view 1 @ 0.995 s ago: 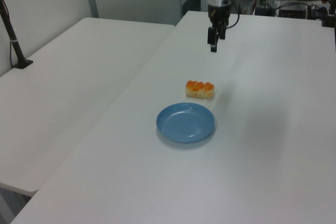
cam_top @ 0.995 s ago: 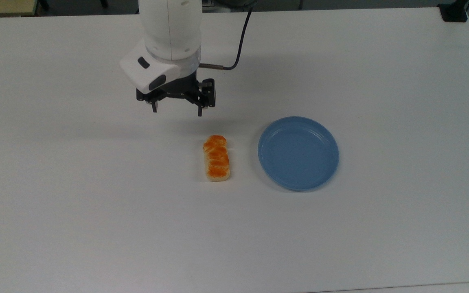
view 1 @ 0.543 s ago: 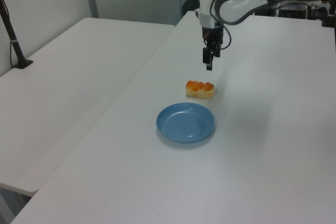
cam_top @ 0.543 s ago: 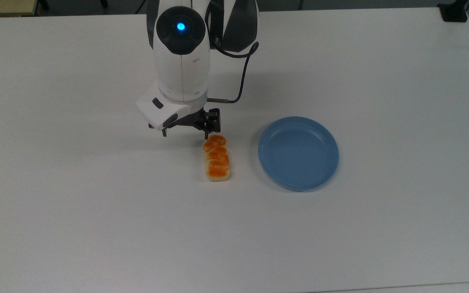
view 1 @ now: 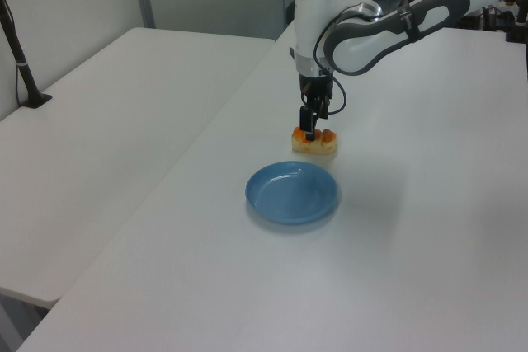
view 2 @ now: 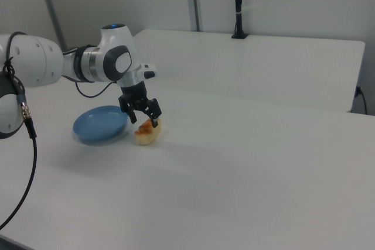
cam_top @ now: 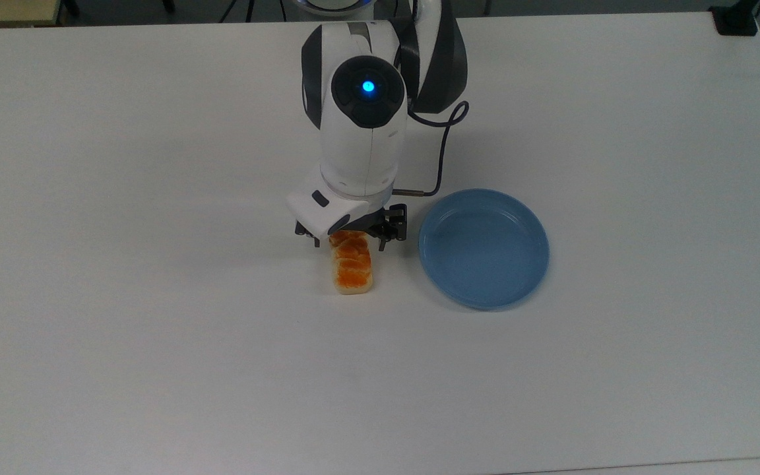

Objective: Put the bread on a plate
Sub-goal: 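Lower the gripper around the bread roll and close on it, then carry the held bread roll over the blue plate and lower it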

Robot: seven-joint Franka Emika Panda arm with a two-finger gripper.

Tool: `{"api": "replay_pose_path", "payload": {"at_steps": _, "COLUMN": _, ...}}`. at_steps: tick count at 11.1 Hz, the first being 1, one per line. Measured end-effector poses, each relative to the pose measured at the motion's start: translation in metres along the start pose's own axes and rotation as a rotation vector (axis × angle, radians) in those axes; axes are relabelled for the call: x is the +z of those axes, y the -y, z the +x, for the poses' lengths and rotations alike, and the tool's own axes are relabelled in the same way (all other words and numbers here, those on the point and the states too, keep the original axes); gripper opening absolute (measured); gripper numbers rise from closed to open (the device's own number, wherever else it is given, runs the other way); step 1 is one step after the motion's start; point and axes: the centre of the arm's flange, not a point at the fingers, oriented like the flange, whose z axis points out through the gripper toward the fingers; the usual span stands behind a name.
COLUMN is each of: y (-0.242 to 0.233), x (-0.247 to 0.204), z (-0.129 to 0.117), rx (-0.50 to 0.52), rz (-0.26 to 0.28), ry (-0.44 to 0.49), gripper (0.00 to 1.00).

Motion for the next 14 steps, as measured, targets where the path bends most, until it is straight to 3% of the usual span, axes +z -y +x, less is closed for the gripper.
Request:
{"api": "replay_pose_path", "payload": {"at_steps": 3, "y": 0.002, "x": 0.010, "z": 0.005, "rx": -0.001, "rz": 0.003, "ry": -0.026, "gripper": 0.95}}
{"api": "replay_pose_path", "payload": {"at_steps": 6, "y": -0.009, "x": 0.021, "z": 0.007, "rx": 0.014, "rz": 0.000, "ry": -0.019, "gripper": 0.74}}
{"api": "replay_pose_path", "payload": {"at_steps": 8, "y": -0.007, "x": 0.032, "z": 0.007, "rx": 0.004, "rz": -0.010, "ry": -0.016, "gripper": 0.70}}
{"api": "replay_pose_path", "payload": {"at_steps": 11, "y": -0.003, "x": 0.026, "z": 0.010, "rx": -0.002, "rz": -0.011, "ry": -0.029, "gripper": 0.52}}
{"api": "replay_pose_path", "payload": {"at_steps": 14, "y": 0.008, "x": 0.002, "z": 0.010, "rx": -0.017, "rz": -0.004, "ry": -0.044, "gripper": 0.52}}
